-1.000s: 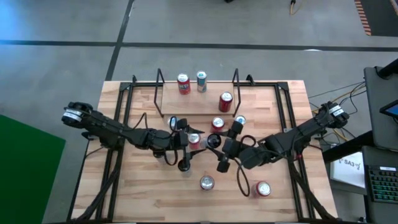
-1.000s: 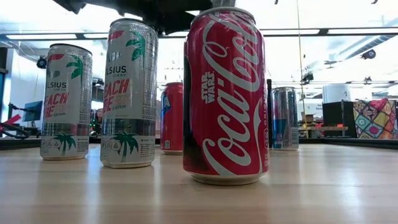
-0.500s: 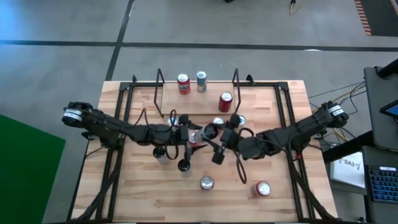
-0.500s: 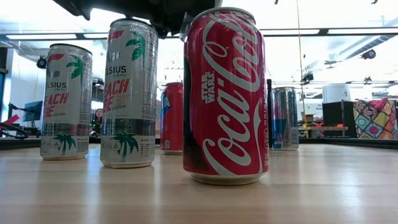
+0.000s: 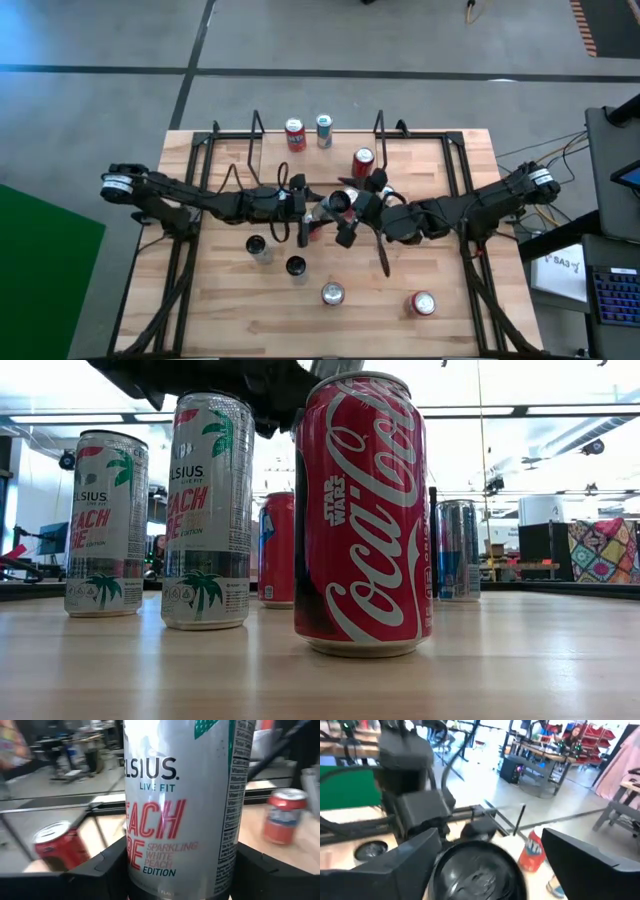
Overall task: Place canned beverage on shelf
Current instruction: Put the bottom right white soda can on the shelf
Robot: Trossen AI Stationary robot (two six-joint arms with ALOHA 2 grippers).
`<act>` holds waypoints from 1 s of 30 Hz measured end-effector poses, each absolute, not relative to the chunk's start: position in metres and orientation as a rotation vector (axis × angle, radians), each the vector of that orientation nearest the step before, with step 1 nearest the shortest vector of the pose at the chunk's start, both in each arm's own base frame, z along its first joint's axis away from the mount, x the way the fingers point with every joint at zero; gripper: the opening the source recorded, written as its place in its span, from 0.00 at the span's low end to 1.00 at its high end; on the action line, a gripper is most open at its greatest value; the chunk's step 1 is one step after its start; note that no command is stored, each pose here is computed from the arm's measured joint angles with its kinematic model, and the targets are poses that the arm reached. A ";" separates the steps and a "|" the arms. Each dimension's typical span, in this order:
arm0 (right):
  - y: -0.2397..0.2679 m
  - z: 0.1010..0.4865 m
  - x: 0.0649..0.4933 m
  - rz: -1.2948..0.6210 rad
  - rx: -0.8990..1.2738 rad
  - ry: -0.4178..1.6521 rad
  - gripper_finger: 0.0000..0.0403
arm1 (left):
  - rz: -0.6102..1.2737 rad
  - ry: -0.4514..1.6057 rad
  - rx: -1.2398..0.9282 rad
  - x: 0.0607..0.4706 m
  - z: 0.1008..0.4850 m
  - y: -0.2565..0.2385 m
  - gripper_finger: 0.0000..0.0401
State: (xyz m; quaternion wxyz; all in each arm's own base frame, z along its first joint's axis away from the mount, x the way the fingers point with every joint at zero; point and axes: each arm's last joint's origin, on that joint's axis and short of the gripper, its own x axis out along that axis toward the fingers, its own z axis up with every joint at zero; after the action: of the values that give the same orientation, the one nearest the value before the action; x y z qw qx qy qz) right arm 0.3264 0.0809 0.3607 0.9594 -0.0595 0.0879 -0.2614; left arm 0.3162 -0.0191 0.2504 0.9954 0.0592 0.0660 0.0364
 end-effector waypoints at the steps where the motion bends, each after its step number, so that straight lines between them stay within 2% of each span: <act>1: 0.081 0.366 0.326 -0.526 -0.129 0.172 0.87 | 0.050 0.121 0.114 0.315 0.253 -0.018 0.57; 7: 0.082 0.389 0.323 -0.441 -0.216 0.229 0.89 | -0.167 0.099 0.044 0.306 0.262 -0.010 0.57; 14: 0.087 0.412 0.314 -0.102 -0.250 0.266 0.89 | -0.625 0.059 -0.014 0.290 0.268 -0.009 0.57; 19: 0.085 0.423 0.305 -0.009 -0.276 0.250 0.89 | -0.948 0.044 -0.007 0.283 0.267 -0.019 0.58; 30: 0.094 0.406 0.323 0.112 -0.306 0.275 0.89 | -0.977 -0.009 0.013 0.283 0.271 -0.024 0.59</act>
State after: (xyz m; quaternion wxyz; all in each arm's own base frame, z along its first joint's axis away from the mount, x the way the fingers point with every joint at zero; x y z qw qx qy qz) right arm 0.3227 0.0944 0.4062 0.9774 -0.1519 0.1363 0.0557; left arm 0.2827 -0.0238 0.2715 0.8830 0.0063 -0.0045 -0.4694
